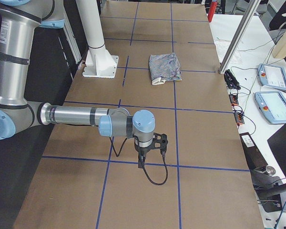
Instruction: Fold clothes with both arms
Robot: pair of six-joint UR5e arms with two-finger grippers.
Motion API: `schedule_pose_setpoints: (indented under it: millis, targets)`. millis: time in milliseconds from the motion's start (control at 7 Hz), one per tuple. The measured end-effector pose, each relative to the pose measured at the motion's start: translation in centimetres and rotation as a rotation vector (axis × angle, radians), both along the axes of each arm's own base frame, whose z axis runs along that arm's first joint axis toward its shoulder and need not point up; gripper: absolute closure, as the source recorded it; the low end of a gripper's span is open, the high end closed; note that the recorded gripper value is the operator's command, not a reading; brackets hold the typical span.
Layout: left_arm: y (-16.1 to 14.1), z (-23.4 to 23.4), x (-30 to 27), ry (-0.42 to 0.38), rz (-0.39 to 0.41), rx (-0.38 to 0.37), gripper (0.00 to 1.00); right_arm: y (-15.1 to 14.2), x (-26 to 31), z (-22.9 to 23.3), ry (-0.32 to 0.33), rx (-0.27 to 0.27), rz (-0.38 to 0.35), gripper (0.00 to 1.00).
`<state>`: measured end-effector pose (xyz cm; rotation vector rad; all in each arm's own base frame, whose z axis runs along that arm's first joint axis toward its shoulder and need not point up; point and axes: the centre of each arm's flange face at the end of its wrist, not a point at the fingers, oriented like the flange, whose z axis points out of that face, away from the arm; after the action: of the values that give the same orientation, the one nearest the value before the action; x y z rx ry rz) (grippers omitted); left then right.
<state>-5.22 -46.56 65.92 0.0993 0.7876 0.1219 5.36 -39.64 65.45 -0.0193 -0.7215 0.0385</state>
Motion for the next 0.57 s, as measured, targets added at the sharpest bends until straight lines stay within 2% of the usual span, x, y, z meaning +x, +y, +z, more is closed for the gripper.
schedule_pose_setpoints:
  millis: [571]
  targets:
    - [-0.22, -0.39, 0.04, 0.000, 0.000, 0.007, 0.00, 0.07, -0.09, 0.50, -0.001, -0.010, -0.002, 0.00]
